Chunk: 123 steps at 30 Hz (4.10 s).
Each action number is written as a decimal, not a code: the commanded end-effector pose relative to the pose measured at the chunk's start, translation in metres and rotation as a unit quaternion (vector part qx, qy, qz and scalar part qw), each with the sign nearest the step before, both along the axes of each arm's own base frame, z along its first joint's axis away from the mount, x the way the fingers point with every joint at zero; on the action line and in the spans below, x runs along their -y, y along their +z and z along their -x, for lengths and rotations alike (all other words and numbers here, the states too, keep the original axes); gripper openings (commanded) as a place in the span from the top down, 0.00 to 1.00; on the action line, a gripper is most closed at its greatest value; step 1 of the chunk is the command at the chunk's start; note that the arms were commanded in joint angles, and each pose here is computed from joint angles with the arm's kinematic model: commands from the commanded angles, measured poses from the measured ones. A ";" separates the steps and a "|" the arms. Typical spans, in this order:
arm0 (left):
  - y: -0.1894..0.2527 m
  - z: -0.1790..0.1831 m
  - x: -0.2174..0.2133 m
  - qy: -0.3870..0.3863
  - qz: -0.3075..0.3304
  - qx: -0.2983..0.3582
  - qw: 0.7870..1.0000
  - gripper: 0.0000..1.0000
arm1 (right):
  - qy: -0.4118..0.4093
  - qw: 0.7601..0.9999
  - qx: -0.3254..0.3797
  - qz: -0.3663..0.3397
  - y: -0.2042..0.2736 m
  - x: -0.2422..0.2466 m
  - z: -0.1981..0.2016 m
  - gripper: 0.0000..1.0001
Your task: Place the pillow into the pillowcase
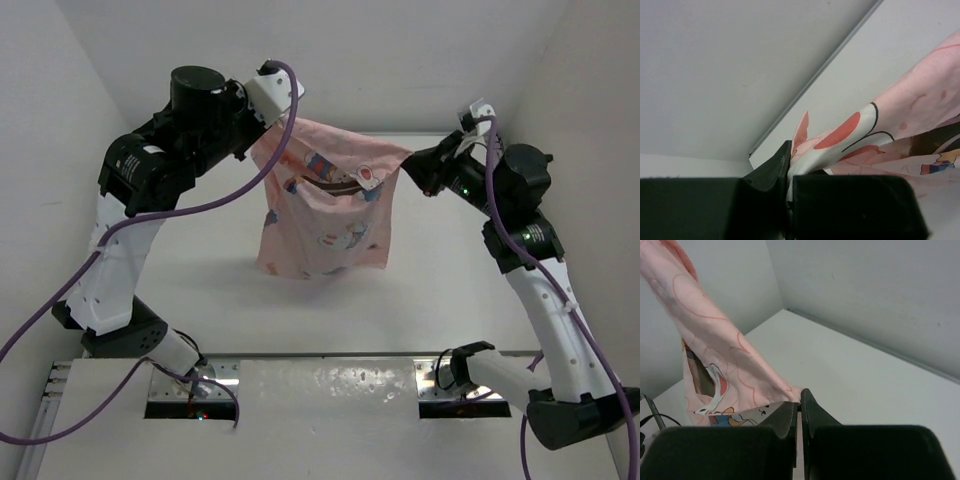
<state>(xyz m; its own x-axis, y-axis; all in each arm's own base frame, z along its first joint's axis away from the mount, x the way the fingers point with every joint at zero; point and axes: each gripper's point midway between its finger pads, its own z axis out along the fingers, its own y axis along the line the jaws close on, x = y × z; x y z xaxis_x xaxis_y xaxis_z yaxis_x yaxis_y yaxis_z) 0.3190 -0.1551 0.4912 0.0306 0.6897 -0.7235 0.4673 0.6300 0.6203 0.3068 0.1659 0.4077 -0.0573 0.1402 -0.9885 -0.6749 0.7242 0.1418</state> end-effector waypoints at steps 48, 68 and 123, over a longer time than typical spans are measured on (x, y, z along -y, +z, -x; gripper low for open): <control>0.003 -0.045 0.029 0.064 0.075 0.023 0.995 1.00 | 0.188 0.977 -0.013 -0.103 -0.014 -0.243 0.036 0.21; -0.018 -0.093 -0.033 0.224 -0.014 0.075 0.972 1.00 | -0.078 0.986 -0.027 -0.145 0.076 -0.059 -0.142 1.00; -0.085 -0.046 0.011 0.069 -0.006 -0.069 0.995 1.00 | -0.117 0.993 -0.015 0.007 -0.117 -0.209 -0.047 0.01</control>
<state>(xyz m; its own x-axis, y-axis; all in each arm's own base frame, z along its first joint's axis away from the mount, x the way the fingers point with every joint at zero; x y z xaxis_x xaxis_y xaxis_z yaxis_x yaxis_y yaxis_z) 0.3737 -0.1645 0.3727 -0.2294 0.7464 -0.6247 0.5050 0.6400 0.5792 0.3436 0.3706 0.2609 -0.0864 0.0440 -0.9953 -0.5352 0.8406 0.0836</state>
